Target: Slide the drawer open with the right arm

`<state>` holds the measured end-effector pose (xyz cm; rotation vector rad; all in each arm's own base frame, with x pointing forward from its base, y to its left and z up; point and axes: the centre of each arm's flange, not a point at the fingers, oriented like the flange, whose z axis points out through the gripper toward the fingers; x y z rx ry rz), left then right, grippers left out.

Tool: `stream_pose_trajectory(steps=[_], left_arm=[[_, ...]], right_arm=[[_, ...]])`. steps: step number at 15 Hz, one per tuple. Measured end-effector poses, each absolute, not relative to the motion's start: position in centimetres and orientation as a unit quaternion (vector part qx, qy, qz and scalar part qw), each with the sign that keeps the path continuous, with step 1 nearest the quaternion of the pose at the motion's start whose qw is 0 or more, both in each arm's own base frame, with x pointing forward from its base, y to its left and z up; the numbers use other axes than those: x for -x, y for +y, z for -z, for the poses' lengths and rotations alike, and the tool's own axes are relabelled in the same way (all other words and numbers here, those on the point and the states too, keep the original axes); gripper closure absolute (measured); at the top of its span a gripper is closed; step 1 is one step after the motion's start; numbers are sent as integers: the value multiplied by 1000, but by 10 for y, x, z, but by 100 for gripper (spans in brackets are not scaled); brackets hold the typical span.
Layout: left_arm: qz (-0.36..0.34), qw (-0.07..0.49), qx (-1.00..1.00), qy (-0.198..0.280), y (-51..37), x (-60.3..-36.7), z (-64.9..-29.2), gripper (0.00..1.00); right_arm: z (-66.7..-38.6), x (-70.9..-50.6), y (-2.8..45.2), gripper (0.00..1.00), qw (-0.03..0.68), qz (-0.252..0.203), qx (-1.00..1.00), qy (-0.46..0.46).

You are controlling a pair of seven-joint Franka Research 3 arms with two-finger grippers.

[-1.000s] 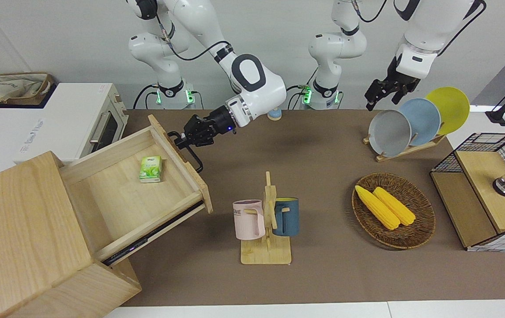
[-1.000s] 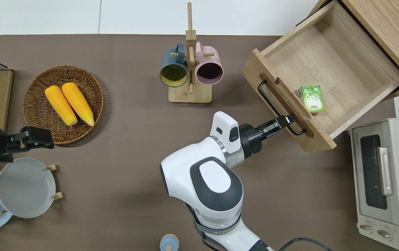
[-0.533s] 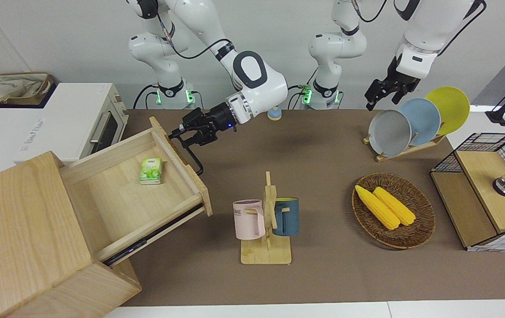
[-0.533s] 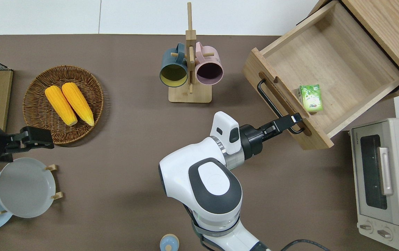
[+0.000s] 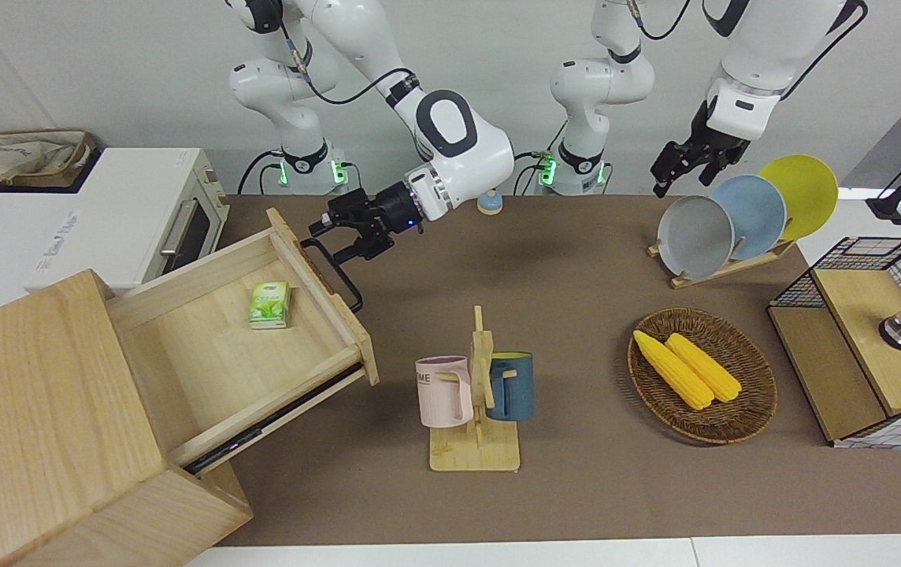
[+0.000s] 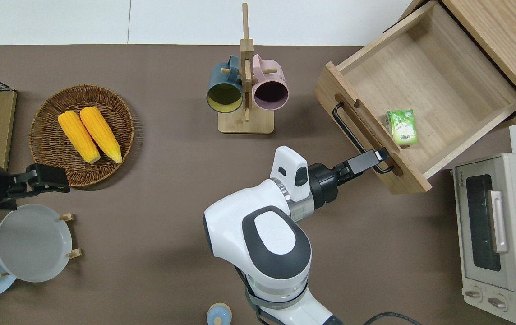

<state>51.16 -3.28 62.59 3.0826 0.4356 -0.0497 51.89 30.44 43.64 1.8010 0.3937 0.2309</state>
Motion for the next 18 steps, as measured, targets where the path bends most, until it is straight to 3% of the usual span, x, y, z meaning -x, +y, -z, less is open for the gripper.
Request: stream_pose_trajectory(steps=[5,9,13,18], left_arm=[[16,14,-990,140,-33,-512,-626,0],[16,14,-990,140,-33,-512,-626,0],[16,14,-990,140,-33,-512,-626,0],[16,14,-990,140,-33,-512,-626,0]], right_arm=[[-438,-507,323,0,590,-106,-779,181],[-451,-501,326,0,561,-80,-800,195],[-491,-498,321,0,480,-55,-854,194],[-552,-511,279,0,335,-36,-929,151]])
